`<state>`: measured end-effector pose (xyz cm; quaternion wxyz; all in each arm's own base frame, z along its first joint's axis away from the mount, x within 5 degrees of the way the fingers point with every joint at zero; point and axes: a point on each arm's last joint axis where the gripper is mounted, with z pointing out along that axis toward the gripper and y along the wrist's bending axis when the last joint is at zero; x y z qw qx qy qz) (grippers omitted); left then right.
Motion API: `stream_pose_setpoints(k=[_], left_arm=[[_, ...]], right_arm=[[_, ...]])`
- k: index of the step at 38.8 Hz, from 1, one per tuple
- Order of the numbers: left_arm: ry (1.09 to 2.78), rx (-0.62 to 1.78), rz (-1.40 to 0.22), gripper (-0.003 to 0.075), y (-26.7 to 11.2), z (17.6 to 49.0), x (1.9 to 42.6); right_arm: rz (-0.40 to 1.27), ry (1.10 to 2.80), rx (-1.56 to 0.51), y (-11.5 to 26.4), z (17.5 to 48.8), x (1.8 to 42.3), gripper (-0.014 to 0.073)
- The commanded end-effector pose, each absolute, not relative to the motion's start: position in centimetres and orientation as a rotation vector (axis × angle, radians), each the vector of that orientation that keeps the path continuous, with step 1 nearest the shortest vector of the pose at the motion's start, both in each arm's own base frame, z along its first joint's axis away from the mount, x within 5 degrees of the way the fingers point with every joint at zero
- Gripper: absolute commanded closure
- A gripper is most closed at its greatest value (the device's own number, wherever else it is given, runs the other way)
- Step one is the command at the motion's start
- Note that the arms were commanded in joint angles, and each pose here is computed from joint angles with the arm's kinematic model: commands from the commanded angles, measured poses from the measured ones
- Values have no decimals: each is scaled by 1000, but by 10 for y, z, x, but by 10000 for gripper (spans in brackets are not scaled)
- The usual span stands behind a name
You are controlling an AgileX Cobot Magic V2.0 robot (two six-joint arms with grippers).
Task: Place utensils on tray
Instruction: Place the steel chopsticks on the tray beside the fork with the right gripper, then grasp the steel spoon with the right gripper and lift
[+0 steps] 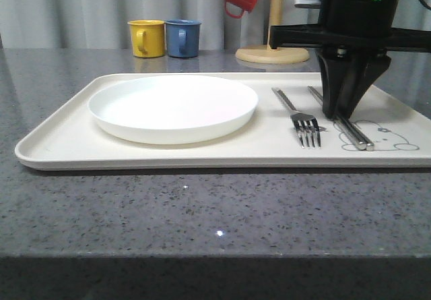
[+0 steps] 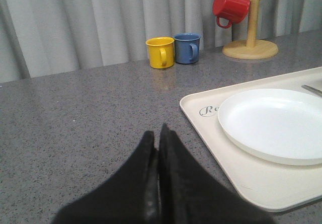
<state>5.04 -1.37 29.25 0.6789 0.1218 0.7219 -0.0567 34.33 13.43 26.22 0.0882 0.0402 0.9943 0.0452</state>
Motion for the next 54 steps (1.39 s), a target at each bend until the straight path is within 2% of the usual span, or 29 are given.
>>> stream_pose_setpoints(k=[1,4,9,13,15,20,24,31,37,43,49,54], left_arm=[[1524,239,-147,739,-13,308,50],[1524,239,-147,739,-13,308,50],[1524,239,-147,739,-13,308,50],[1524,239,-147,739,-13,308,50],[1524,239,-147,739,-13,308,50],[1524,239,-147,739,-13,308,50],[1524,239,-147,739,-13,308,50],[1524,239,-147,739,-13,308,50],[1524,239,-147,739,-13,308,50],[1524,239,-147,739,-13,308,50],[1524,239,-147,739,-13,308,50],[1524,239,-147,739,-13,308,50]], right_arm=[[163,2843,104,133,288,345,576],[165,2840,104,133,288,345,508],[167,2837,104,133,291,346,337],[135,2831,94,131,304,347,228],[94,2822,86,129,316,348,201],[-88,2802,13,116,345,347,193],[-80,2748,-69,107,363,346,193],[-132,2743,-46,66,370,344,193],[-197,2774,54,13,367,336,193],[-254,2850,156,-40,349,329,193],[-203,2913,148,-69,327,328,193],[-171,2902,193,-84,315,333,193]])
